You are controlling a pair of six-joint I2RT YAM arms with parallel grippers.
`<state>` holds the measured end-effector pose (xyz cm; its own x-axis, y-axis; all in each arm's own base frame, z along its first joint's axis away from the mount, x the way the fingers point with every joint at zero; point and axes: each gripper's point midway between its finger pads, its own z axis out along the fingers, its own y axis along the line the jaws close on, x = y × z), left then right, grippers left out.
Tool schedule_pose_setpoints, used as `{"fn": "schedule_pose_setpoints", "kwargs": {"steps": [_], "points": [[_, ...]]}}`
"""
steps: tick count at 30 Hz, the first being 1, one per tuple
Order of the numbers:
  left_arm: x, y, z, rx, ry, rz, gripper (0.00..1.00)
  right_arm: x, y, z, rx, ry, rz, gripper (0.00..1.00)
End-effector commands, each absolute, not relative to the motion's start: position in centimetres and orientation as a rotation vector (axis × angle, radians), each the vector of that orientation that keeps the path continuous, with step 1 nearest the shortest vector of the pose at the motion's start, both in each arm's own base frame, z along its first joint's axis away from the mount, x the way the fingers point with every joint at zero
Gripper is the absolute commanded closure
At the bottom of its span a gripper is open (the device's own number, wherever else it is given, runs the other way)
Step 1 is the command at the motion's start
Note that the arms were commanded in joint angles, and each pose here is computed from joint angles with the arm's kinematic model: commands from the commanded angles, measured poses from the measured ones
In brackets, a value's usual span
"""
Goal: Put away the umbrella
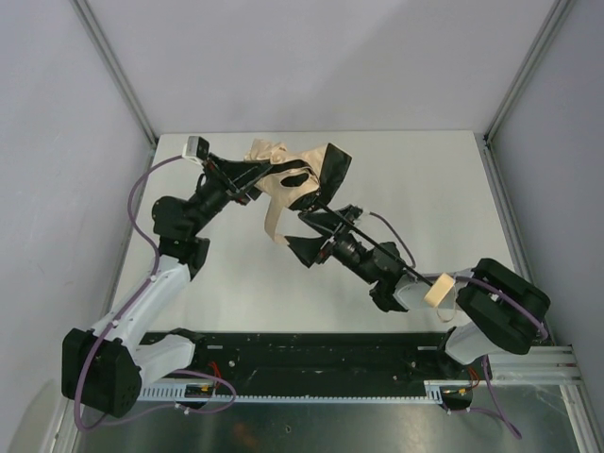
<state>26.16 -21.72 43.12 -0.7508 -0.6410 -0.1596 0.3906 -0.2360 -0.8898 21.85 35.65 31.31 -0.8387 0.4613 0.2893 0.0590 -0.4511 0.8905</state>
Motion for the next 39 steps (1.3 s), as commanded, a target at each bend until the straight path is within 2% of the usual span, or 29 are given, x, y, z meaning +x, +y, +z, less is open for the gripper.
{"fn": "schedule_pose_setpoints", "kwargs": {"steps": [1,4,9,16,26,29,33,36,39], "points": [[24.8,-20.7,47.6,-0.215,1.199,-2.028,1.00,21.1,36.4,32.9,0.715,1.410,2.448,0.10],[24.8,-20.7,47.4,-0.218,1.203,-2.027,1.00,21.0,36.8,32.9,0.725,1.396,2.480,0.16],[24.4,-20.6,48.1,-0.199,1.186,-2.034,1.00,21.1,37.5,32.1,0.751,1.430,2.479,0.15],[23.7,-20.8,48.2,-0.190,1.181,-2.053,1.00,21.3,37.5,33.2,0.754,1.380,2.516,0.27],[22.9,-21.4,47.3,-0.201,1.194,-2.080,1.00,21.4,37.5,34.4,0.746,1.332,2.558,0.38],[22.6,-21.3,47.3,-0.199,1.189,-2.081,1.00,21.4,37.4,34.5,0.743,1.325,2.560,0.38],[22.6,-21.3,47.4,-0.194,1.187,-2.083,1.00,21.0,37.7,34.4,0.732,1.339,2.566,0.34],[22.4,-21.4,47.6,-0.187,1.183,-2.090,1.00,20.8,37.8,34.3,0.731,1.336,2.569,0.42],[22.2,-21.4,47.6,-0.188,1.184,-2.097,1.00,21.1,37.5,34.5,0.738,1.298,2.563,0.60]]}}
